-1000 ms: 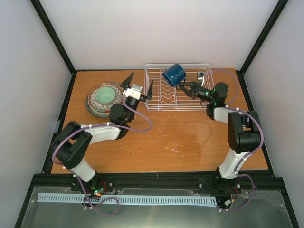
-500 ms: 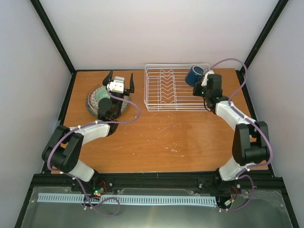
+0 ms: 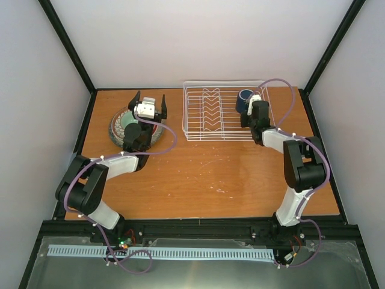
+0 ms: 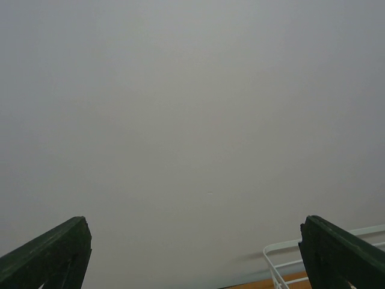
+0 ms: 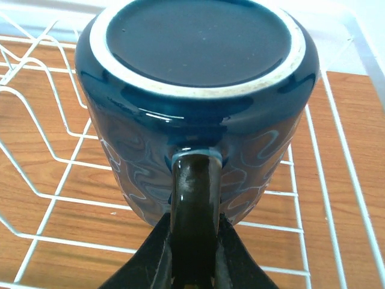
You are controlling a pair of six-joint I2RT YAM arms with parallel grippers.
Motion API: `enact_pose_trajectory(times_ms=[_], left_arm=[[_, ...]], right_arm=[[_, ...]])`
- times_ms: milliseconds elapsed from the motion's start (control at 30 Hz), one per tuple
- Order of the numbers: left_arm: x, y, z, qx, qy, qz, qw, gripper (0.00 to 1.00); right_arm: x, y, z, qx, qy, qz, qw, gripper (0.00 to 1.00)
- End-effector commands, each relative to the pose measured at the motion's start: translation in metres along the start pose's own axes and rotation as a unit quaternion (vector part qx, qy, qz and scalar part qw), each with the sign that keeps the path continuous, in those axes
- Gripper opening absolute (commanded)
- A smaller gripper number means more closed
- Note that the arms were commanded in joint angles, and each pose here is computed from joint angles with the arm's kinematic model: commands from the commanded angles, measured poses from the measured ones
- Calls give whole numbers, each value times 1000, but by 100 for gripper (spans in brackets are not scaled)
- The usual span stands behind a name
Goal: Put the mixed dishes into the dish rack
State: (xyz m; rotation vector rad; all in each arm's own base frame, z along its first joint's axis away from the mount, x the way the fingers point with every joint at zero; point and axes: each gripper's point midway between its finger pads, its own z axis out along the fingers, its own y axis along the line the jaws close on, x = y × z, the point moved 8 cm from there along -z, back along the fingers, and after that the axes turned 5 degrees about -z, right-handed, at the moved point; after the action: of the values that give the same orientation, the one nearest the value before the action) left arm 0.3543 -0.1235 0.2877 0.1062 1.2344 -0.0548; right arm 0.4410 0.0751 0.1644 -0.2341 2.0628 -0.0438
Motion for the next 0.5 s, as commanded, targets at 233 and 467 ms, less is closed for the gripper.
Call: enact_pose_trajectory(times_ms=[233,467], left_arm=[[13,3,5,-13,11,-4,1000,95],[19,10,6,-22,21,-4,1000,96]], right_arm=[[-45,12,25,-48,-102,-23,993,3],[-57,20,45,-80,-101,-34,991,3]])
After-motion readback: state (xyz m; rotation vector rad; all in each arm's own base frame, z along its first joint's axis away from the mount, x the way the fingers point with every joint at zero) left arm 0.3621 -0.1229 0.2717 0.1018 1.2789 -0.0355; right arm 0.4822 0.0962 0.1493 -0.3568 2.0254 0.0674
